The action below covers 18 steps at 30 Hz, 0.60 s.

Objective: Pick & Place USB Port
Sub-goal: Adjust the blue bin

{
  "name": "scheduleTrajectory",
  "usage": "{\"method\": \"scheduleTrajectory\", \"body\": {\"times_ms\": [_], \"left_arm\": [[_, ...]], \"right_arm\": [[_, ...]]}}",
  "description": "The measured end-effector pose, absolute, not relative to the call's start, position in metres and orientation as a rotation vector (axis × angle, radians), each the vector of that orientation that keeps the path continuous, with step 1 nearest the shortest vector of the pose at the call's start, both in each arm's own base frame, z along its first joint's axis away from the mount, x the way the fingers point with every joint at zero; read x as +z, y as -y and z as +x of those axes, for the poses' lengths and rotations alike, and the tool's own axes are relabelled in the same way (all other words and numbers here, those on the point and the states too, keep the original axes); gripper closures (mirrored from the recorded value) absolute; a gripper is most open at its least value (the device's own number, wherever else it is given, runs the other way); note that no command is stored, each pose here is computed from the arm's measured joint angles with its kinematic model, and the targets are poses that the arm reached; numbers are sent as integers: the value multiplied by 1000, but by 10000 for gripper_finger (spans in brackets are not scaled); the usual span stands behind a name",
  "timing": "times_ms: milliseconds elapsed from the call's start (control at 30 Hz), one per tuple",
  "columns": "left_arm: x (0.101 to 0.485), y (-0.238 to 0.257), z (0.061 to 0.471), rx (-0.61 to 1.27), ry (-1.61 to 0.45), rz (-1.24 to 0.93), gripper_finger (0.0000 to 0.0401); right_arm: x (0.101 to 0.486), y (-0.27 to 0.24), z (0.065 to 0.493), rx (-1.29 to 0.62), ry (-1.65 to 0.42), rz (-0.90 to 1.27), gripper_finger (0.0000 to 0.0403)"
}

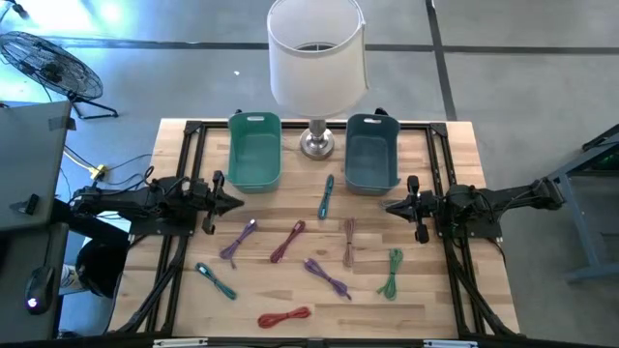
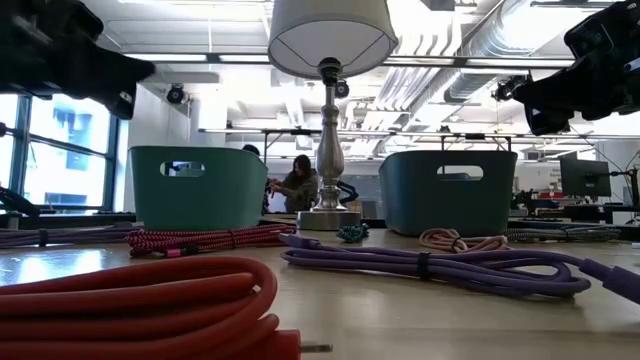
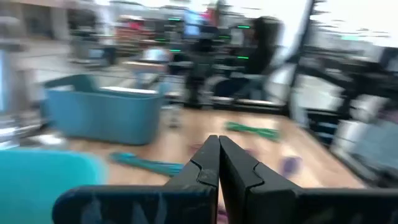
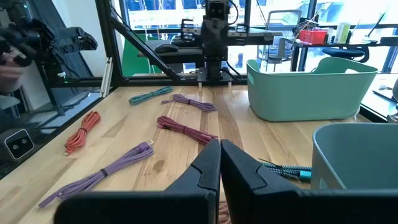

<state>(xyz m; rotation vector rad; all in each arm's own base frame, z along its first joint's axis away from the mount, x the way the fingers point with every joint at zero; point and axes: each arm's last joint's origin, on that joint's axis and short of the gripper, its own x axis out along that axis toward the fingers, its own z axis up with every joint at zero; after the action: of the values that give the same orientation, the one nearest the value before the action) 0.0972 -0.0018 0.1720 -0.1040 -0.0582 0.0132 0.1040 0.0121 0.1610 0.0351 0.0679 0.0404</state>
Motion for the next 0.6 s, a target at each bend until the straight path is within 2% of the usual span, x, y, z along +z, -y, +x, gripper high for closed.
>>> {"method": "scheduleTrajectory", "body": {"times_ms": [133,333,467,600], "left_arm": [[172,-1,97,105,58,-106,401],[172,-1,97,113,59,-106,401],[173,-2,97,142,73,-111,401],[174,-2,96,157,70,-116,401]], "right_arm": [[163,-10,104,-35,-50,-20,398],[170,-9,104,-49,24,53,398],[174,-9,104,-56,69,16,398],[175,-11,104,-7,72,138,398]]}}
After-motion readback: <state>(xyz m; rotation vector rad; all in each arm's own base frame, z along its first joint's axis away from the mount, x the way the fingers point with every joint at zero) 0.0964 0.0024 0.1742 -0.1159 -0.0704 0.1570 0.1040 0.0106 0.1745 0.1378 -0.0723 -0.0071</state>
